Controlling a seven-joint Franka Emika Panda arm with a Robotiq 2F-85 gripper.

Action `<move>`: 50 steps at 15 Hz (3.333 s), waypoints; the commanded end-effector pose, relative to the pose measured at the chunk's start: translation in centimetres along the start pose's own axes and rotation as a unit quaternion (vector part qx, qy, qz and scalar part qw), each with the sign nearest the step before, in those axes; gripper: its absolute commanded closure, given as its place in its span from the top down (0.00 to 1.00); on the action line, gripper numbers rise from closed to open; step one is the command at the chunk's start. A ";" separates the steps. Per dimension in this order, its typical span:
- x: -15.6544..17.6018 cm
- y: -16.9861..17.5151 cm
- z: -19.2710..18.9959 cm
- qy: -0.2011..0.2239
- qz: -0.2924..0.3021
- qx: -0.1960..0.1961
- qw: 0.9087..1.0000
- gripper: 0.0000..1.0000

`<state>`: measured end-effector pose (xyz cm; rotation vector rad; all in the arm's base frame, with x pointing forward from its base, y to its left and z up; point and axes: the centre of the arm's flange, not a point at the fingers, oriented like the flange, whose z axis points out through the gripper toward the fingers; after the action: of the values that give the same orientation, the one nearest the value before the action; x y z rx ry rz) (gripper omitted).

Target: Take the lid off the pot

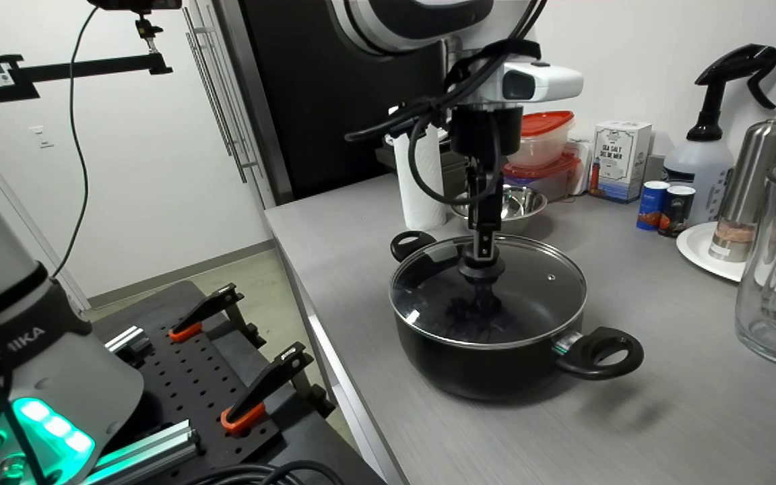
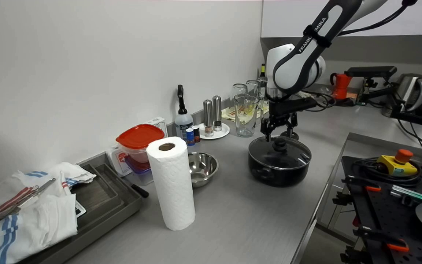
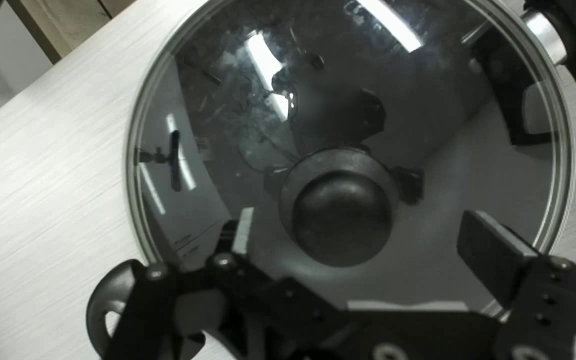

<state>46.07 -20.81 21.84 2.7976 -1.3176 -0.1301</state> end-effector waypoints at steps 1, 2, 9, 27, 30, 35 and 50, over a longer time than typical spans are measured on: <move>1.0 -0.5 0.2 -0.019 -0.005 0.015 1.000 1.00; 1.1 -0.5 0.3 -0.020 -0.004 0.017 1.000 1.00; 2.0 -0.2 0.7 -0.025 0.008 0.024 0.999 1.00; 2.7 0.4 1.2 -0.035 0.018 0.025 0.999 0.25; 2.2 0.8 0.6 -0.034 0.014 0.028 0.999 0.25; 1.2 1.9 -1.2 -0.024 -0.007 0.043 0.999 0.25; -2.7 -0.4 -3.0 -0.001 -0.064 0.041 0.997 0.25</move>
<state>45.45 -20.91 23.73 2.9274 -1.2338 -0.1146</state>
